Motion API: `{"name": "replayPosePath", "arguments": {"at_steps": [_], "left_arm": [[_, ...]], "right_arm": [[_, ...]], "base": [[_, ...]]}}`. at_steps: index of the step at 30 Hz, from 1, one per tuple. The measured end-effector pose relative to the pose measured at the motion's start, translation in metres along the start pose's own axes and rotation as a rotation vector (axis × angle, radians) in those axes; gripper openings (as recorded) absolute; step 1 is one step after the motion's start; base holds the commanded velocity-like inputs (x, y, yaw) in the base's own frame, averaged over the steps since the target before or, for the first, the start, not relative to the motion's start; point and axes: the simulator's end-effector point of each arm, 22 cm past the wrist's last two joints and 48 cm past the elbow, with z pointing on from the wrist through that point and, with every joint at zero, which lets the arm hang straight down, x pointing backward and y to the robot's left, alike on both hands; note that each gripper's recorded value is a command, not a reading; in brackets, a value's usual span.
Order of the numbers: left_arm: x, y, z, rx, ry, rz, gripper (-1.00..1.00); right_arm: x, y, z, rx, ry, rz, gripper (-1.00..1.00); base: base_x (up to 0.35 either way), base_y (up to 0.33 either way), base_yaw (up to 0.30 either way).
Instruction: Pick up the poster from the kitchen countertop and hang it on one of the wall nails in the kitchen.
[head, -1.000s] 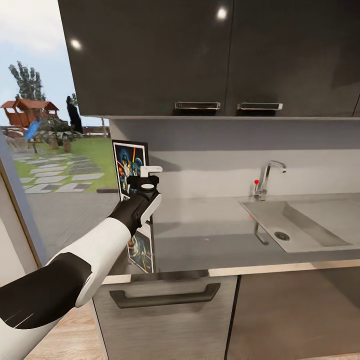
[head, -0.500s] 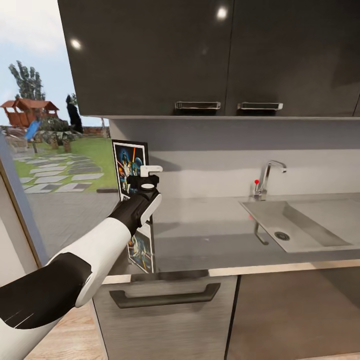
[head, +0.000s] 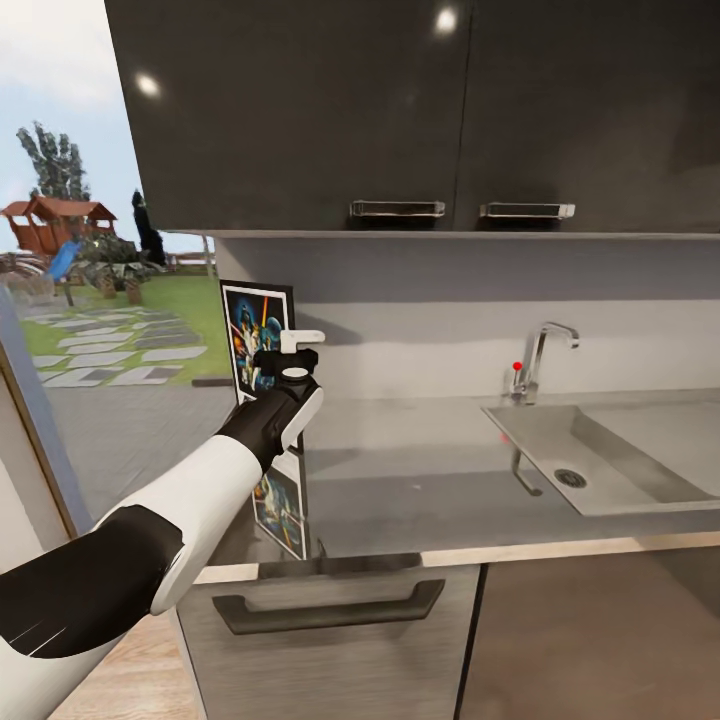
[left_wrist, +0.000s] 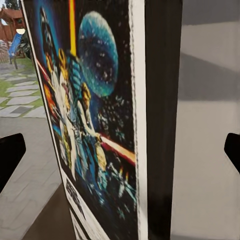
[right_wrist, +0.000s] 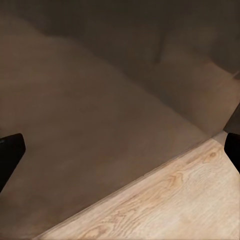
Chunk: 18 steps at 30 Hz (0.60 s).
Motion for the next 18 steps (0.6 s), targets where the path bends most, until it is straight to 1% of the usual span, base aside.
{"name": "replayPosePath", "arguments": {"at_steps": [5, 10, 12, 18], "left_arm": [[-0.0004, 0.0, 0.0, 0.0, -0.002, -0.001, 1.0], [-0.0005, 0.0003, -0.0003, 0.0, -0.002, -0.002, 1.0], [-0.0002, 0.0002, -0.0001, 0.0, -0.002, -0.001, 1.0], [-0.0002, 0.0002, 0.0001, 0.0, -0.002, -0.002, 1.0]], "right_arm": [[-0.0001, 0.0001, 0.0, -0.001, 0.0, -0.001, 1.0], [-0.0003, 0.0001, -0.0002, -0.001, -0.001, -0.001, 1.0], [-0.0002, 0.0001, -0.0001, -0.001, -0.001, -0.001, 1.0], [0.0, 0.0008, -0.0001, -0.002, 0.0, -0.001, 1.0]], "base": [[0.027, 0.0, 0.0], [0.221, 0.0, 0.0], [0.13, 0.0, 0.0], [0.038, 0.0, 0.0]]}}
